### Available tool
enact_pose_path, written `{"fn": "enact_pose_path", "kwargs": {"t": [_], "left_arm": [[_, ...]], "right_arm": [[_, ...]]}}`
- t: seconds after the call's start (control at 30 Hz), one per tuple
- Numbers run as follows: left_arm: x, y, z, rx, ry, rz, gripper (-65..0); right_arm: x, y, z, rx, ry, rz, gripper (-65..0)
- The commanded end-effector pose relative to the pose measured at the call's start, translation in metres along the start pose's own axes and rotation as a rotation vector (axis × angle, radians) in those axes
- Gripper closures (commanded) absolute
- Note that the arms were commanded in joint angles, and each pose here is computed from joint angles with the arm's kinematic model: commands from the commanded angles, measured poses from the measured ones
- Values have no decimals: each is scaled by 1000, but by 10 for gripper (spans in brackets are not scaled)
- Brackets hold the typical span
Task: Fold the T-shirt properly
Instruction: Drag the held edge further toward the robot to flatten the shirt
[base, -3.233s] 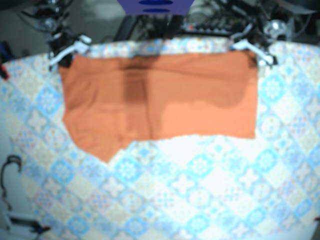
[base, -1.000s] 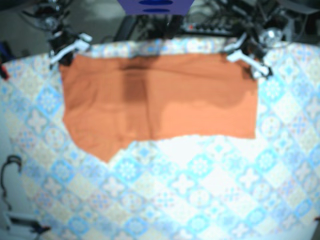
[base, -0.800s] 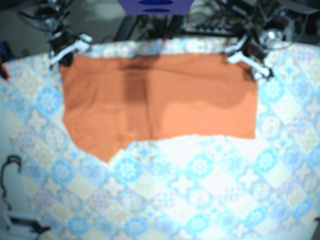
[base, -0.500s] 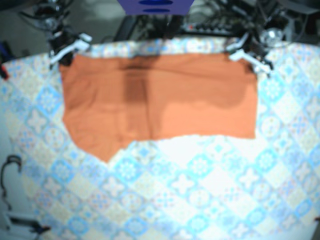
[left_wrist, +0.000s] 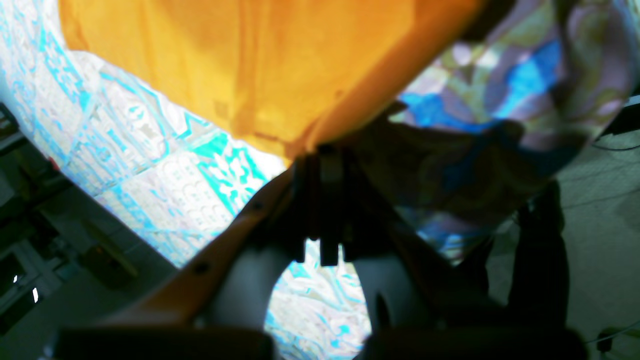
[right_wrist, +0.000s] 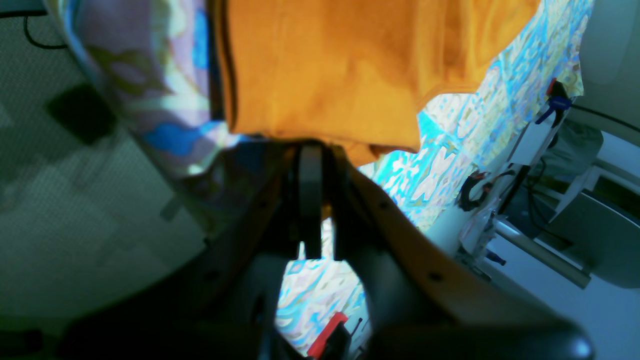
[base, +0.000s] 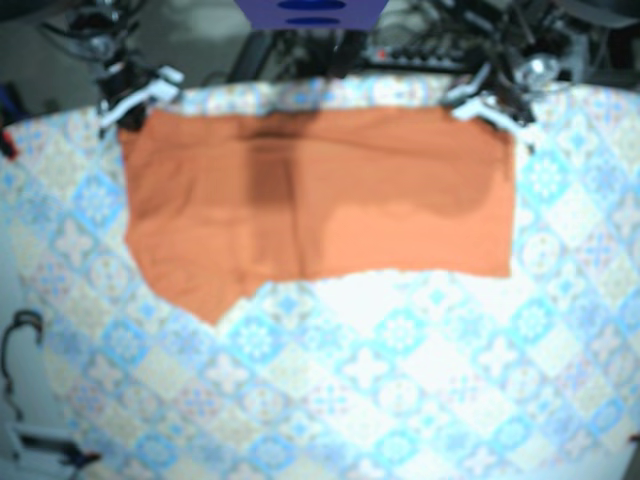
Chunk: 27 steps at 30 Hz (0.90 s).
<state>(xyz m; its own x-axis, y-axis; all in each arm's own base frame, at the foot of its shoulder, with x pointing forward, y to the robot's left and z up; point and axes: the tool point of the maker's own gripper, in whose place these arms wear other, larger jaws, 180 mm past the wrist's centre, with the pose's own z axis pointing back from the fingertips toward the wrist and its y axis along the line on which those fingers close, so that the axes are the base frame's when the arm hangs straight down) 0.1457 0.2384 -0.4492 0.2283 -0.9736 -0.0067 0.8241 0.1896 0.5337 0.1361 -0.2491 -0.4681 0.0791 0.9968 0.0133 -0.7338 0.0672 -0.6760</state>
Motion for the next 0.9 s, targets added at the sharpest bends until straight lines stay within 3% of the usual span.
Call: {"fn": "enact_pose_path", "kwargs": {"t": [0.0,0.87], "left_arm": [[-3,7,2,22,2,-10,0],[-26,-22,14,-56,30,-70,0]], "right_arm": [[-3,-2,4,-9,0,12,0],[-8,14,12,25,9,5,0]]}}
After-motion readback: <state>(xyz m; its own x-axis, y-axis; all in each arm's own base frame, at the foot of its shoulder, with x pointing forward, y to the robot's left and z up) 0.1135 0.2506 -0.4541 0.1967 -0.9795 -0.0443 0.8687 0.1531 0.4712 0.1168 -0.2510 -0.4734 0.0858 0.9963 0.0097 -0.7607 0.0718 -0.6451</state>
